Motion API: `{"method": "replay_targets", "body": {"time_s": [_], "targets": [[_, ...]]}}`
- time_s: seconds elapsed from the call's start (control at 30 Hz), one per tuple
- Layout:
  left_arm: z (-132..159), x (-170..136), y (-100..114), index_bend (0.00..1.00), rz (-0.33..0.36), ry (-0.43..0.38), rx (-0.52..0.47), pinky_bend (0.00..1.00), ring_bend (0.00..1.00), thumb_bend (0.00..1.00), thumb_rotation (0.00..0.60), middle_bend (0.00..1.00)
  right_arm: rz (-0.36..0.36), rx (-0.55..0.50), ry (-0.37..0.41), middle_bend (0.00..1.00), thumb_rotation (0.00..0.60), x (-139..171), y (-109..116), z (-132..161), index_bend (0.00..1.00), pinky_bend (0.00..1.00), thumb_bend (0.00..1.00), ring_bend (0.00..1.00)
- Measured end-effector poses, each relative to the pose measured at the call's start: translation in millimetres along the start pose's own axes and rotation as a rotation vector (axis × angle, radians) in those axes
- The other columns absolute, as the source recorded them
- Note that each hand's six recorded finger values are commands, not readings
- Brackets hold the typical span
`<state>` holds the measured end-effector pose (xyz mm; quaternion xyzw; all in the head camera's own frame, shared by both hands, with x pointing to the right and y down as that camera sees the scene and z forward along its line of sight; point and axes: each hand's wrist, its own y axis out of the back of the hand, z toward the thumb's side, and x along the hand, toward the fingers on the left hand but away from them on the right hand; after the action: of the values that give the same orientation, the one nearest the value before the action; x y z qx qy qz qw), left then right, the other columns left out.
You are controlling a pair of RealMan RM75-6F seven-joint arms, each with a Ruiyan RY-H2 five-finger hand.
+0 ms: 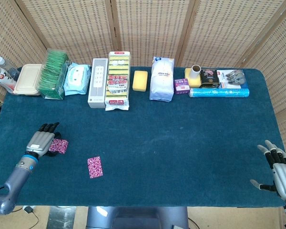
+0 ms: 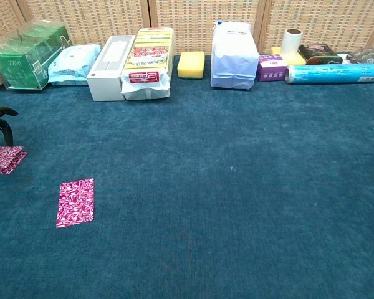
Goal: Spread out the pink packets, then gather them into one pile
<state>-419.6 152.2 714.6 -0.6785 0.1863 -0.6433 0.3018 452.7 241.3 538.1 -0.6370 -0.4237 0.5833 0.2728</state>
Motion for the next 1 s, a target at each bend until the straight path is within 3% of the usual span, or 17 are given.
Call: {"method": "replay_targets", "body": {"time_s": [0.73,1.0], "targets": [[6.4,-5.8,6.9,0.26,0.024,-0.028,0.003,0.00,0.00,0.21,0.600,0.00,0.001,0.000,-0.003,0.00,0.600,0.9,-0.2,-0.4,0.10,0.00,0.00,0.00],[39.9,-23.3,21.6,0.26,0.080,-0.162,0.020,0.00,0.00,0.23,0.600,0.00,0.003,0.002,0.001,0.00,0.600,0.5,-1.2,0.9,0.10,0.00,0.00,0.00]]}}
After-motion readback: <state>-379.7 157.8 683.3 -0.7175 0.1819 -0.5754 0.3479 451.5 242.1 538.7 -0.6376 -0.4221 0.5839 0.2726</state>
